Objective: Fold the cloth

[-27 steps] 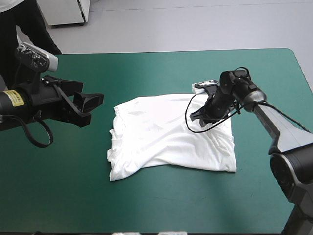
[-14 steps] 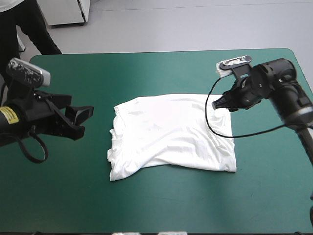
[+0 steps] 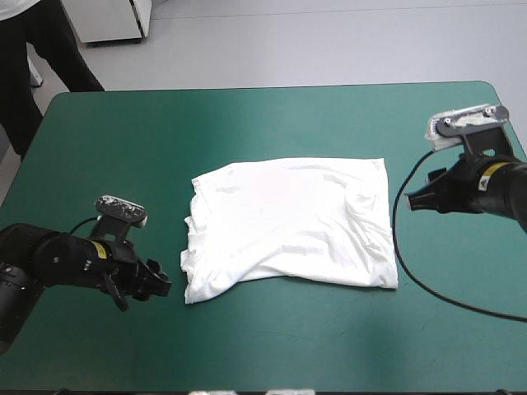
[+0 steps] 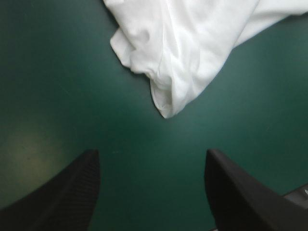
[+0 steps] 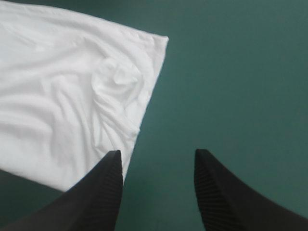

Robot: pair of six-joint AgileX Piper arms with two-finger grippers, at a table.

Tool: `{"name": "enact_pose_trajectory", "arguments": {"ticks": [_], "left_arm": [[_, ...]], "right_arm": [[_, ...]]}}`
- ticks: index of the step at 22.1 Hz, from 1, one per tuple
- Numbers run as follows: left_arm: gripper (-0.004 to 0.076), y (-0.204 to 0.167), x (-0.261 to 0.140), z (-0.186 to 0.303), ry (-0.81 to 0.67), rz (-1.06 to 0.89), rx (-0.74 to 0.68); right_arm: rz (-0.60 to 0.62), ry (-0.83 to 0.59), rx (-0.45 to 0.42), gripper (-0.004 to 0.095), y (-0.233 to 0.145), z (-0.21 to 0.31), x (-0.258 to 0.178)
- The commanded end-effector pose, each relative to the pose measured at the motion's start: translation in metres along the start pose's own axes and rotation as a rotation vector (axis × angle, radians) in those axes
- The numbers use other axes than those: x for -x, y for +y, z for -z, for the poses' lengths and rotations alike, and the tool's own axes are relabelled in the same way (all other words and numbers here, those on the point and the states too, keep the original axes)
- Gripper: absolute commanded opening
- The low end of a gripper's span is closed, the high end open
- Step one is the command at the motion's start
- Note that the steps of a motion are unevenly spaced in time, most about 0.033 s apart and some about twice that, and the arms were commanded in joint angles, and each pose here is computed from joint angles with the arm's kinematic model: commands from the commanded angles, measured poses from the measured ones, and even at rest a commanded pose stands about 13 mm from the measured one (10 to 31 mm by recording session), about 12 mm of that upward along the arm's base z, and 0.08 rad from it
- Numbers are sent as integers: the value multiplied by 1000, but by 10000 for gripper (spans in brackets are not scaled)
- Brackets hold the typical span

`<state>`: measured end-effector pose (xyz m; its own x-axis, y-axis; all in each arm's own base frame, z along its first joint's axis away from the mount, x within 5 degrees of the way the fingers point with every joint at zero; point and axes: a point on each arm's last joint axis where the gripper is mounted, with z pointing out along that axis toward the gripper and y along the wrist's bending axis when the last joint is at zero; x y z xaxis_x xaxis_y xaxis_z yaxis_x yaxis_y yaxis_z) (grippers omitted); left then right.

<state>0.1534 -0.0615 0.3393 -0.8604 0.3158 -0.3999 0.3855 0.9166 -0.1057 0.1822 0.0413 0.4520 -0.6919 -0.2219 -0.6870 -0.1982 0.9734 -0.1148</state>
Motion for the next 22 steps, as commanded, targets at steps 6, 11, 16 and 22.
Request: {"name": "enact_pose_trajectory", "arguments": {"ticks": [6, 11, 16, 22], "left_arm": [[456, -7, 12, -56, -11, 168, -63], [456, -16, 20, -99, 67, 126, 21], [457, -15, 30, -146, 143, 136, 38], [444, -17, 31, -179, 216, 185, 9]], "right_arm": [[22, 139, -37, 451, 1, -24, -47], [29, 130, -38, 451, 0, -24, -47], [26, 130, -33, 451, 1, -24, -47], [-14, 133, -30, 451, 3, -29, -47]]}}
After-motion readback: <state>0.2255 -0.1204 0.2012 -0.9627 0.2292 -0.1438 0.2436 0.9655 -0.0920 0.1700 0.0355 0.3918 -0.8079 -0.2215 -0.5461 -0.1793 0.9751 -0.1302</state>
